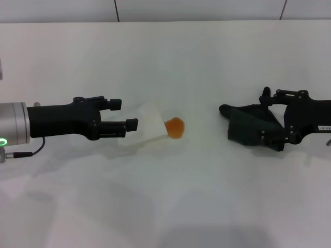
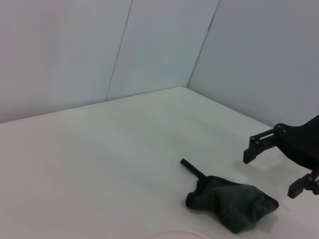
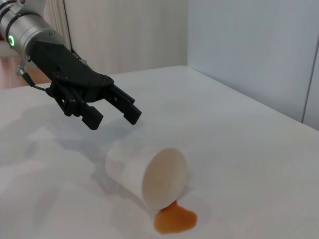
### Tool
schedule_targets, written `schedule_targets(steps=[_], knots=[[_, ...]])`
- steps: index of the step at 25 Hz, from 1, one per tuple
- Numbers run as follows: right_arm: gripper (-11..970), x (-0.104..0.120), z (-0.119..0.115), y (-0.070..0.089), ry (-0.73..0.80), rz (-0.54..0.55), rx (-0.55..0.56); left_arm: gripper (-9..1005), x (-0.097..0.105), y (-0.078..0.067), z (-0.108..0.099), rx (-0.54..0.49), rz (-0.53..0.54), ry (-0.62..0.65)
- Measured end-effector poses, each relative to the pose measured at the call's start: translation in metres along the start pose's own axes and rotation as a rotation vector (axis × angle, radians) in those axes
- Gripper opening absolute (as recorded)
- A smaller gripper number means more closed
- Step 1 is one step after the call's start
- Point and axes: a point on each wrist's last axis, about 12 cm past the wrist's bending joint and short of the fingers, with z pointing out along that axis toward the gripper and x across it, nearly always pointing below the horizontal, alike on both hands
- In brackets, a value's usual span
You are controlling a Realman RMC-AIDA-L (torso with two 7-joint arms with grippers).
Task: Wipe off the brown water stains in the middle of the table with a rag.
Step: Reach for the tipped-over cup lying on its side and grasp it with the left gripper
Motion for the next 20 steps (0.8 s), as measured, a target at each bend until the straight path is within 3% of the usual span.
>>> schedule_targets(steps=[8, 11, 16, 20], knots=[[870, 0.0, 0.0, 0.0, -0.001, 0.002, 0.0, 840, -0.002, -0.002, 0.0, 0.021, -0.006, -0.005], [870, 0.0, 0.0, 0.0, -0.003, 0.004, 0.001, 840, -0.011, -0.004, -0.009, 0.056, -0.017, -0.012], [869, -0.001, 0.0, 0.0, -0.005, -0.001, 0.0, 839, -0.043, 0.005, -0.046, -0.02, -0.013, 0.057], [869, -0.002, 0.001, -0.001, -0.007, -0.003, 0.0, 839, -0.072, 0.012, -0.059, -0.071, -0.001, 0.18]])
